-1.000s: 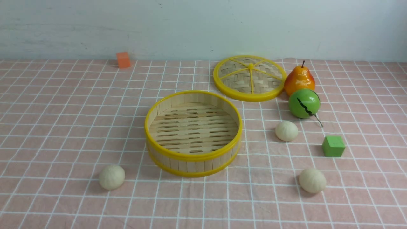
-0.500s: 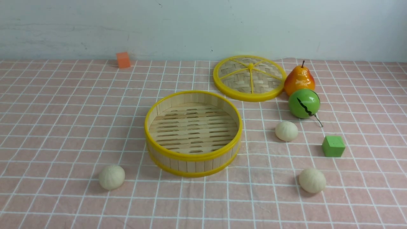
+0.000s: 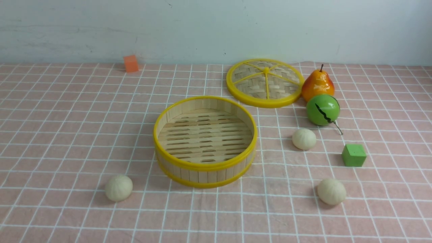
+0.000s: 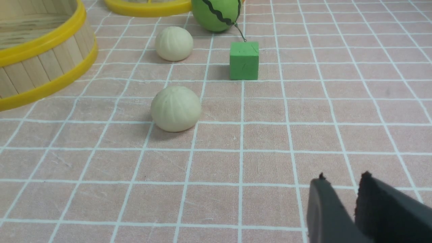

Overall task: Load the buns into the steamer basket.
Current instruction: Use the left arm to grab a steamed stuffed bun

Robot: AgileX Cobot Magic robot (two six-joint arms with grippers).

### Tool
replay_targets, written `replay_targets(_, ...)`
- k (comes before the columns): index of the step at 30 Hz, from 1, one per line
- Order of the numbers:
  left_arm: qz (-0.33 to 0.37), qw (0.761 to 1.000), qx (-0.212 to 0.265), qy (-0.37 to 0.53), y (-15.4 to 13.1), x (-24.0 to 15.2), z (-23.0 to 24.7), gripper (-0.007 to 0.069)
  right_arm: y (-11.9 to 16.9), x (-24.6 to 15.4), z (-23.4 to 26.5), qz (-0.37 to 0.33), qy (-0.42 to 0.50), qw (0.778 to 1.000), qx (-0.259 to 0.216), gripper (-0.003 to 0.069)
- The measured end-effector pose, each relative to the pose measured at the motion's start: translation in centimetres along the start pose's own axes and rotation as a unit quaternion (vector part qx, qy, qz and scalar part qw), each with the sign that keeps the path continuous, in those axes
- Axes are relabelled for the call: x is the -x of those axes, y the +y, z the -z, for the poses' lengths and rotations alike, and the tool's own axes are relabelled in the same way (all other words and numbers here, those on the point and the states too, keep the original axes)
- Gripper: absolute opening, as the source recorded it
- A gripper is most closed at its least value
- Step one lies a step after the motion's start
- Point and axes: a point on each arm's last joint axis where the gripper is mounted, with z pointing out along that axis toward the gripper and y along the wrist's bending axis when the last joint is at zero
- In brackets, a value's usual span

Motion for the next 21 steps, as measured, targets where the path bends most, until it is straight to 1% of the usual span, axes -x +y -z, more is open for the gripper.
replay_targets(21,0.0,1.0,0.0,0.0,0.0,0.0,0.0,0.0164,0.0,0.0,0.0,0.0,0.0,1.0,0.0,0.0182)
